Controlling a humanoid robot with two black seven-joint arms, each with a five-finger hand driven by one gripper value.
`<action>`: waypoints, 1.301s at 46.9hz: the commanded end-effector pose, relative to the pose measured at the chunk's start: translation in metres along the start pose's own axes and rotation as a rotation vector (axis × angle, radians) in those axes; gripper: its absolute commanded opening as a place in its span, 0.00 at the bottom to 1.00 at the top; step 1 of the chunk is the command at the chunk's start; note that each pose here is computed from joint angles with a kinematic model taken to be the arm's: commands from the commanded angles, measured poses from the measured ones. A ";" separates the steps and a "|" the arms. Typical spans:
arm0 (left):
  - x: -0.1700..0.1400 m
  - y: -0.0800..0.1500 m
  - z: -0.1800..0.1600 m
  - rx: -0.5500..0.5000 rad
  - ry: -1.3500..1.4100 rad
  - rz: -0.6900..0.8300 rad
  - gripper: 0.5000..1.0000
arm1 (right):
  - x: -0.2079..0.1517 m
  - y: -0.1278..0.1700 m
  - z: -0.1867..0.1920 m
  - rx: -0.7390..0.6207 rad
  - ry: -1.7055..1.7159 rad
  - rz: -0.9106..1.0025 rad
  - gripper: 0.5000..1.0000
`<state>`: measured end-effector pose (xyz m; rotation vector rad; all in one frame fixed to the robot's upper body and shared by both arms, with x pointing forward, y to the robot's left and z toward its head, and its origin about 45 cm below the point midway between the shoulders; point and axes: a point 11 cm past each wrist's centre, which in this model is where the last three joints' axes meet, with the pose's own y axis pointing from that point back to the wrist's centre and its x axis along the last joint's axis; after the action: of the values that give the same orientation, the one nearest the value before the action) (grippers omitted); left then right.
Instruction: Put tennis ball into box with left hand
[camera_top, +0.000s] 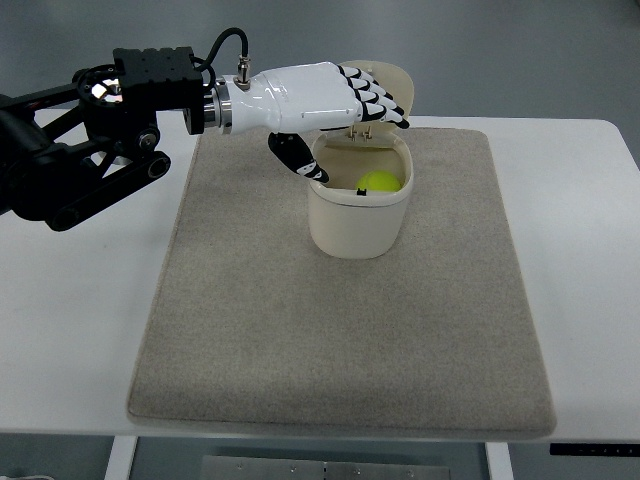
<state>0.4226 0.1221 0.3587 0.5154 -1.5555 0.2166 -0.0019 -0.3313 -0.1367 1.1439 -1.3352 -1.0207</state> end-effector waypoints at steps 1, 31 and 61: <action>0.001 0.004 -0.001 -0.001 -0.002 -0.004 0.92 | 0.000 0.000 0.000 0.000 0.000 0.000 0.80; 0.010 0.093 -0.032 0.107 0.384 0.028 0.99 | 0.000 0.000 0.000 0.000 0.000 0.000 0.80; -0.058 0.159 -0.126 0.308 1.420 0.524 0.99 | 0.000 0.000 0.000 0.000 0.000 0.000 0.80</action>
<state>0.4594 0.3228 0.3517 0.0997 -0.2791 0.9440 -0.0019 -0.3313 -0.1367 1.1441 -1.3352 -1.0206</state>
